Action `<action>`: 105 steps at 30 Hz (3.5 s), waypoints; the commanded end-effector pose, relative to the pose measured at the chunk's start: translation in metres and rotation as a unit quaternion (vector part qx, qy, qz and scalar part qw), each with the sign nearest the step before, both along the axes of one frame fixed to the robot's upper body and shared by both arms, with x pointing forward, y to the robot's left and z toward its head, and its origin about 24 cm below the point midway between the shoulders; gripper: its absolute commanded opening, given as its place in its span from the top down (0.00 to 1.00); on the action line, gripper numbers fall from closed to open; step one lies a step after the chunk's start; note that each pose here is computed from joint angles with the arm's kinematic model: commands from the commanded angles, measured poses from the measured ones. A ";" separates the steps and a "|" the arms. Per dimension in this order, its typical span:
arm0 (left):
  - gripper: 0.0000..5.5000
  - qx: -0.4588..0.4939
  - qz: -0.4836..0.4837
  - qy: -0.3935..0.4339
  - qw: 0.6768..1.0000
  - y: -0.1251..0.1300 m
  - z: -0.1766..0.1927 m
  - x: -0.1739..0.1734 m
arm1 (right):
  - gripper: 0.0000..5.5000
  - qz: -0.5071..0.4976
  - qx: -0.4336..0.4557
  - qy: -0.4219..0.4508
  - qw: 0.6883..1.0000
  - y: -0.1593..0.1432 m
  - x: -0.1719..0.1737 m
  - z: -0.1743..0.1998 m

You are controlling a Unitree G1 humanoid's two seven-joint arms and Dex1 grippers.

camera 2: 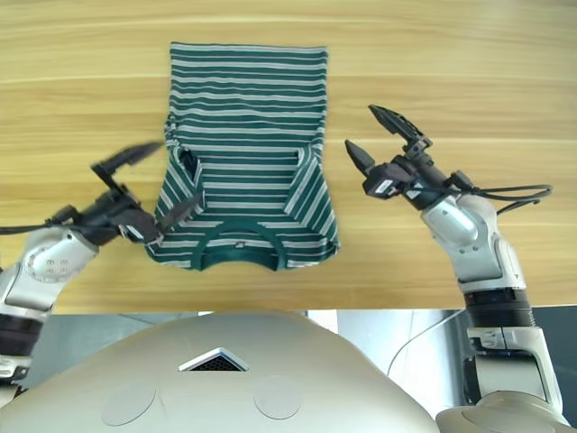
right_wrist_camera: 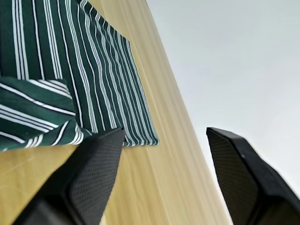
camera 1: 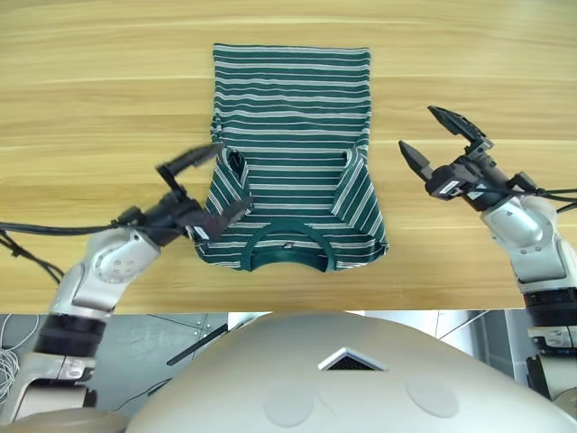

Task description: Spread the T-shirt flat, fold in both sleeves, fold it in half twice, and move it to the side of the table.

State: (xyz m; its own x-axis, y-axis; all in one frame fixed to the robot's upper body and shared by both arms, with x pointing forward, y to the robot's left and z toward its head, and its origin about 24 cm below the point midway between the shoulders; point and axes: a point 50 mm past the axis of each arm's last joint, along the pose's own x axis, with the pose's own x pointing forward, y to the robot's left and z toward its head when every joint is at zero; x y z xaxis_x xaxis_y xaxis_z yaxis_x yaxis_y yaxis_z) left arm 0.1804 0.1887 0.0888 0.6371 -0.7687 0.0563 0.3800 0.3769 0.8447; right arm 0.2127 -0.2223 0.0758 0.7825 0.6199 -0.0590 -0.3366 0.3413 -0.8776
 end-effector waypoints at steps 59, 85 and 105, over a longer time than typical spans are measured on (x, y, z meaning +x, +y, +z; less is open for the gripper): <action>0.82 0.312 -0.087 0.276 0.905 0.048 -0.064 -0.065 | 0.41 0.131 -0.195 0.237 0.943 -0.008 -0.105 -0.044; 1.00 0.286 -0.083 0.246 0.922 0.032 -0.062 -0.057 | 0.58 0.178 -0.215 0.234 0.931 0.000 -0.088 -0.054; 1.00 0.203 -0.102 0.258 0.939 0.021 -0.060 -0.067 | 1.00 0.151 -0.178 0.213 0.949 -0.005 -0.080 -0.049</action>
